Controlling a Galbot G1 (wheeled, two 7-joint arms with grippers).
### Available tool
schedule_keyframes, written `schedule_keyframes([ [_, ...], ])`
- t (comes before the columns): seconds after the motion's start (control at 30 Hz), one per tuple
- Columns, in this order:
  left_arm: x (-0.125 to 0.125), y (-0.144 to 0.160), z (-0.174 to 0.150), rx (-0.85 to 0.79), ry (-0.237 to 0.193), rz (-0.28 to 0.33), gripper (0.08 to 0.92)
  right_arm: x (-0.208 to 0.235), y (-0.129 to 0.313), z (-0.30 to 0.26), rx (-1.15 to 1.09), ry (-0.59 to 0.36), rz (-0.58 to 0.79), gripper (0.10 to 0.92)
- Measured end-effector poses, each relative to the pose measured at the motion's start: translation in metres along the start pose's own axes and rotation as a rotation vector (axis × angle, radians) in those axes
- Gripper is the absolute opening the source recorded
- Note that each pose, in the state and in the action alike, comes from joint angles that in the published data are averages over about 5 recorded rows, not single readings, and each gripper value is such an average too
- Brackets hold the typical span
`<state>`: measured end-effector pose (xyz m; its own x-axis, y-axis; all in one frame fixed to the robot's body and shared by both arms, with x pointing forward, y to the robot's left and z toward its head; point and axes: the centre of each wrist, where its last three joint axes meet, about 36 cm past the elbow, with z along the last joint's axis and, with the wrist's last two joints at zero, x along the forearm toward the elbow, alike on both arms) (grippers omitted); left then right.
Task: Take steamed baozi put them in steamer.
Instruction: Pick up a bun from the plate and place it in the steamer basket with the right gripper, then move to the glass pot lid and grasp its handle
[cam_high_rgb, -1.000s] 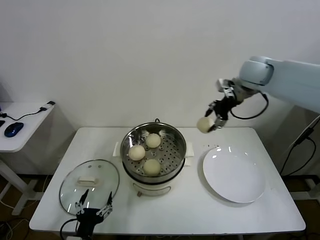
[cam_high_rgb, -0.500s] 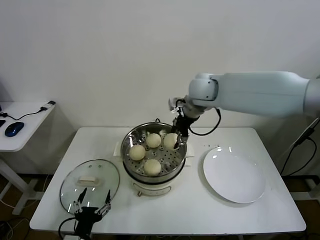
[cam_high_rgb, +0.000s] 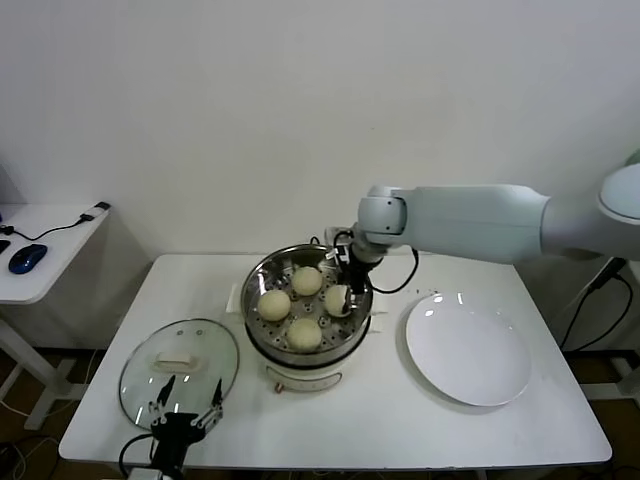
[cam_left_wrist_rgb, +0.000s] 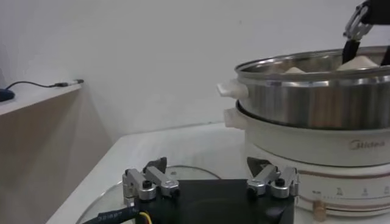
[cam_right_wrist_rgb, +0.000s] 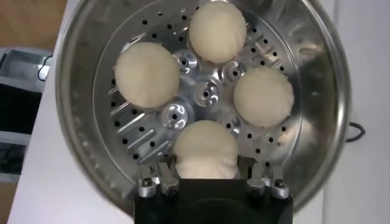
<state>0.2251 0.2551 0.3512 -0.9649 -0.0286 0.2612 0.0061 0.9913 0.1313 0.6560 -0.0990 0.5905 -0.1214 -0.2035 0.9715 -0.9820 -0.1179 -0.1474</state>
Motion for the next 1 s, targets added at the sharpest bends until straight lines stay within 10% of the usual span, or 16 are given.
schedule_keyframes([
  [0.53, 0.003, 0.001, -0.003, -0.002, -0.003, -0.001, 0.823, 0.028, -0.018, 0.013, 0.019, -0.084, -0.014, 0.822],
  [1.0, 0.004, 0.001, -0.011, 0.029, -0.037, -0.013, 0.823, 0.091, -0.046, 0.067, -0.193, -0.573, 0.326, 0.823],
])
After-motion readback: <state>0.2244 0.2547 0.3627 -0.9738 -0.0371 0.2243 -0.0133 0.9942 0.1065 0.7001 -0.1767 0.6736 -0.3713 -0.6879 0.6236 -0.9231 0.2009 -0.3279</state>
